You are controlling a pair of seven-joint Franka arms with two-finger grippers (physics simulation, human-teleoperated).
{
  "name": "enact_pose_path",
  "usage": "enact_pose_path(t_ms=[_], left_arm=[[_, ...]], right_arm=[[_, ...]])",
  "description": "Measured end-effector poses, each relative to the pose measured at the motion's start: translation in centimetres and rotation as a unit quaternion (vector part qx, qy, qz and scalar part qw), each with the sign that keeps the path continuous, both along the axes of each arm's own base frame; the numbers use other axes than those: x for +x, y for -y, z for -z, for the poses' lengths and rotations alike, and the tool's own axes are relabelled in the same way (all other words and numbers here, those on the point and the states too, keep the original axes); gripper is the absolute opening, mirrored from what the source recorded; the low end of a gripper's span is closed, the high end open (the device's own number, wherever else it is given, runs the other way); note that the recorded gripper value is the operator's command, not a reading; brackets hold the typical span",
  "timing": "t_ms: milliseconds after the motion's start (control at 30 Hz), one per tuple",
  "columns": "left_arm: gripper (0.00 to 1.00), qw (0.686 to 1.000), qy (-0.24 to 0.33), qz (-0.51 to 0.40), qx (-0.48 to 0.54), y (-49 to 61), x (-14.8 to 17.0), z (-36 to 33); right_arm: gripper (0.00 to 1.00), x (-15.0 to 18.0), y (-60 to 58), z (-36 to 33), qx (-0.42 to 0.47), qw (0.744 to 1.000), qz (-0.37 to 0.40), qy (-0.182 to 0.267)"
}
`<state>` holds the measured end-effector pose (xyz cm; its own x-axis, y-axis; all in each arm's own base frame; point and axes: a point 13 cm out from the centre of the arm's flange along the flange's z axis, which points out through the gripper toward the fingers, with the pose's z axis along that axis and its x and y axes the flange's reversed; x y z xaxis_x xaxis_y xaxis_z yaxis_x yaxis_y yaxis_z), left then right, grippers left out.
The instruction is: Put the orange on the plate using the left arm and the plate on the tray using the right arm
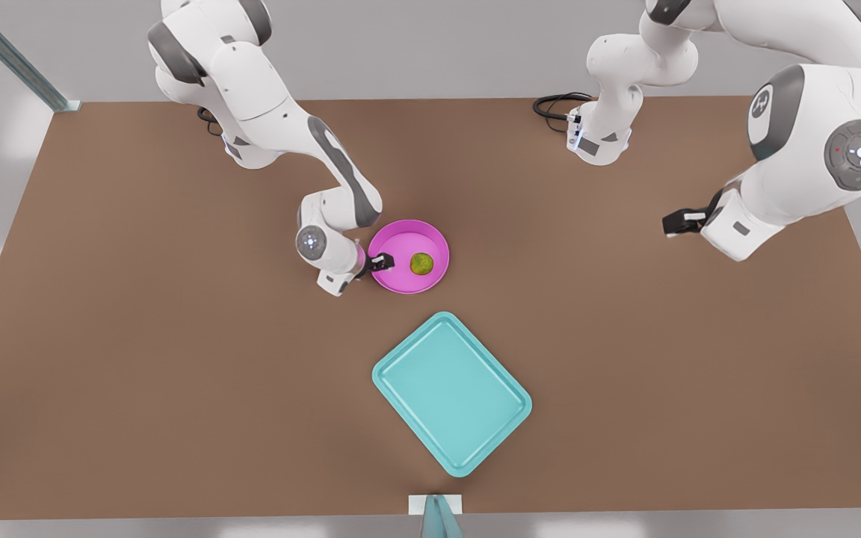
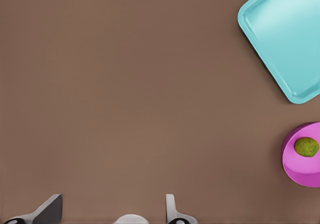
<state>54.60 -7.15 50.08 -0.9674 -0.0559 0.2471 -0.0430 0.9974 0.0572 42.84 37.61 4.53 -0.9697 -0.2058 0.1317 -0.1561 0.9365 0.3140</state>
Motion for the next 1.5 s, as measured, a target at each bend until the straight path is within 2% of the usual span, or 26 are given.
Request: enact_pose_path(t_ms=[33, 100, 167, 300, 533, 633, 867, 1033, 1267, 1367, 1500], left_arm=[[1.00, 1.000, -0.001, 0.001, 0.000, 0.0, -0.1, 0.0], [1.00, 1.000, -0.005, 0.001, 0.001, -0.2, -0.2, 0.0], [1.00, 1.000, -0.003, 0.002, 0.002, -0.3, -0.3, -0.3], [1.00, 1.000, 0.002, 0.004, 0.000, -0.2, -0.3, -0.9], [1.00, 1.000, -0.004, 0.007, 0.000, -0.2, -0.2, -0.5], [1.00, 1.000, -0.004, 0.008, 0.000, -0.3, -0.2, -0.4], [1.00, 1.000, -0.005, 0.009, 0.000, -0.4, -0.2, -0.4], [1.00, 1.000, -0.005, 0.010, -0.001, -0.3, -0.1, -0.3], [1.00, 1.000, -0.006, 0.011, -0.002, -0.2, -0.1, -0.2], [1.00, 1.000, -0.006, 0.011, -0.002, -0.3, -0.1, -0.2], [1.00, 1.000, -0.006, 0.011, -0.002, -0.3, -0.1, -0.3]], right_arm=[[0.62, 0.1, -0.2, -0.1, 0.003, 1.000, -0.005, 0.001], [0.46, 0.2, -0.4, 0.0, 0.008, 1.000, -0.014, 0.001], [0.35, 0.2, -0.5, 0.1, 0.012, 1.000, -0.023, 0.001], [0.21, 0.3, -0.6, -0.2, 0.015, 0.999, -0.042, 0.002], [0.21, 1.1, -1.2, -1.8, 0.030, 0.997, -0.065, 0.006], [0.21, 2.9, -2.0, -4.0, 0.045, 0.996, -0.068, 0.021], [0.21, 12.5, -5.0, -10.1, 0.096, 0.990, -0.046, 0.088], [0.21, 19.9, -7.6, -10.0, 0.112, 0.986, -0.018, 0.125], [0.21, 30.3, -5.8, -10.6, 0.144, 0.974, 0.097, 0.146], [0.21, 31.5, -4.9, -10.3, 0.159, 0.970, 0.135, 0.124], [0.21, 30.5, -6.2, -9.1, 0.171, 0.969, 0.156, 0.091]])
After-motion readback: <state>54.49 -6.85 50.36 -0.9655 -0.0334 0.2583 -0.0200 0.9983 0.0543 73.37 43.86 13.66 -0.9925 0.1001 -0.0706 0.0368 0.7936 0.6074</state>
